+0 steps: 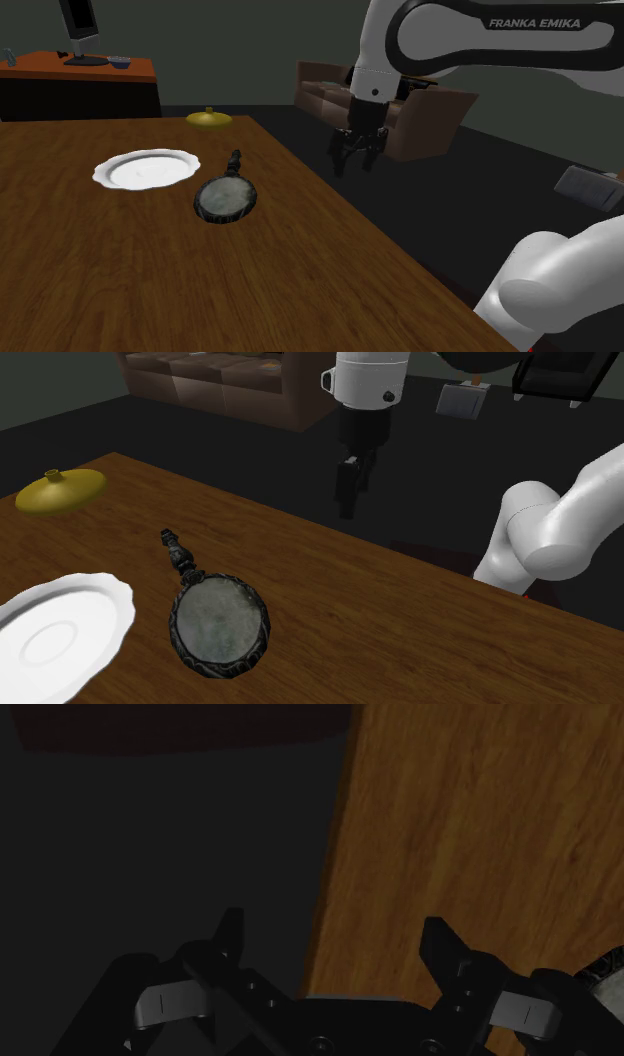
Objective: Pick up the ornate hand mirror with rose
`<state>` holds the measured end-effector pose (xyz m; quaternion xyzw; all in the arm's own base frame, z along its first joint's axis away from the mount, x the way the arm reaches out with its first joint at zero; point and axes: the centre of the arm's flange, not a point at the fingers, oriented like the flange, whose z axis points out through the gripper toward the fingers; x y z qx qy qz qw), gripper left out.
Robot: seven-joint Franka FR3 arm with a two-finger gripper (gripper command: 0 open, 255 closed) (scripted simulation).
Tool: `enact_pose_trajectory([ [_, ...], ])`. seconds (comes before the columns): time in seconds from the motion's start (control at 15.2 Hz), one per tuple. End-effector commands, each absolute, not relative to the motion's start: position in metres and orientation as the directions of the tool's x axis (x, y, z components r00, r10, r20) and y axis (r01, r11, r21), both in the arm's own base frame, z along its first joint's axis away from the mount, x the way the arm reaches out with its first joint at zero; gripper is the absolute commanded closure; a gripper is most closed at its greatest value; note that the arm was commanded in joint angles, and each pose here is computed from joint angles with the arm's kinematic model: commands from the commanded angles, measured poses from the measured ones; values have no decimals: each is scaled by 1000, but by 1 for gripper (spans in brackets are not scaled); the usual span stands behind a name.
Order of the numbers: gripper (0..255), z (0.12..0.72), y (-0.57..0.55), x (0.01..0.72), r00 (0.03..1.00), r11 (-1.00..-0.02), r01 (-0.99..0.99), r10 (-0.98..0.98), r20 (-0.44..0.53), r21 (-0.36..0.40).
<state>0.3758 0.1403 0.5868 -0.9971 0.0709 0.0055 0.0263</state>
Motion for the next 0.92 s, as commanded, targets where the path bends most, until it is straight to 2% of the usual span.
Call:
enact_pose_trajectory([
  [0.0, 0, 588, 164, 392, 981, -980, -192, -192, -17, -48],
  [0.86, 0, 586, 274, 526, 879, -879, -476, -476, -25, -17],
])
